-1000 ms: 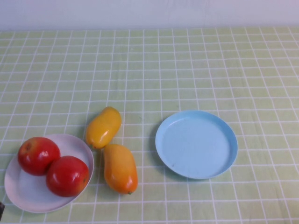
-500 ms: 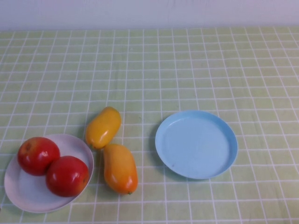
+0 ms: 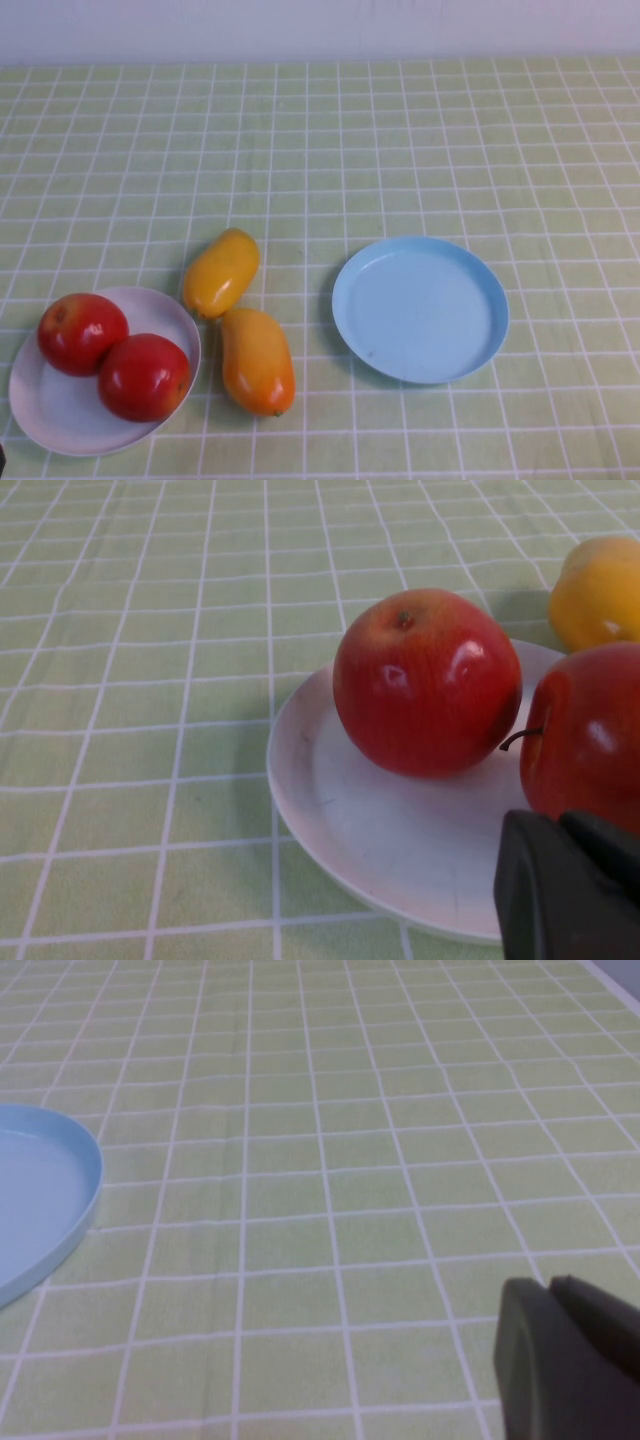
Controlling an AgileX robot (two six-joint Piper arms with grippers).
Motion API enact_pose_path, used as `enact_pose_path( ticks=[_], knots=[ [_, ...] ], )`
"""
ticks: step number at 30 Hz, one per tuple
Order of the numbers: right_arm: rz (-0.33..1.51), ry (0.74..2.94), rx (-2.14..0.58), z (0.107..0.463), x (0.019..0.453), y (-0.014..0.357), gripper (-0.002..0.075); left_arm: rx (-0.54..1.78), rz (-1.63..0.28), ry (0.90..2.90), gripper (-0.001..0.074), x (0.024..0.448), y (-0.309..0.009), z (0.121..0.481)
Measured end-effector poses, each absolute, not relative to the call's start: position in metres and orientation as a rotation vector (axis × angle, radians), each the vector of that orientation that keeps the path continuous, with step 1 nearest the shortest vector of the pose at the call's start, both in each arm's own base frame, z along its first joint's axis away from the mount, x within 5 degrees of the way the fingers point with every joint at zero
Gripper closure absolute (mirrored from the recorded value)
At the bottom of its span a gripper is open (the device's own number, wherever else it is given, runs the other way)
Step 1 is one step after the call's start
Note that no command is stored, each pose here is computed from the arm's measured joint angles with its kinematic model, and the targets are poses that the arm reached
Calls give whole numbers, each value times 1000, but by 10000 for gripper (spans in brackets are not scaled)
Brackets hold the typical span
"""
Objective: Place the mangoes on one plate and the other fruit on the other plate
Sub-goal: Put another type of fruit in the right plate
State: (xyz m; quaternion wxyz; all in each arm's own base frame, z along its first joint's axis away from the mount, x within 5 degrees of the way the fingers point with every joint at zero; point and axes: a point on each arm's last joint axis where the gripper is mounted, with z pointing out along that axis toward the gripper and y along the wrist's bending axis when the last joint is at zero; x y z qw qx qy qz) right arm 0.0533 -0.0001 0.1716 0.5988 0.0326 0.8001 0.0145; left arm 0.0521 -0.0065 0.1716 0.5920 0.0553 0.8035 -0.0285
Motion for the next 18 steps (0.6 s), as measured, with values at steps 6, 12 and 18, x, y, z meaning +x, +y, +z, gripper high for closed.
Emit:
enact_pose_path(
  ticks=[6,12,18],
  knots=[
    [34,1856,76,172,53,0,742,129,-66,1869,738,52,-7,172],
    [34,1856,76,172,53,0,743,129,-66,1869,738,52,-7,172],
    [30,1849,73,172,53,0,742,127,-67,1869,738,52,-7,172]
  ],
)
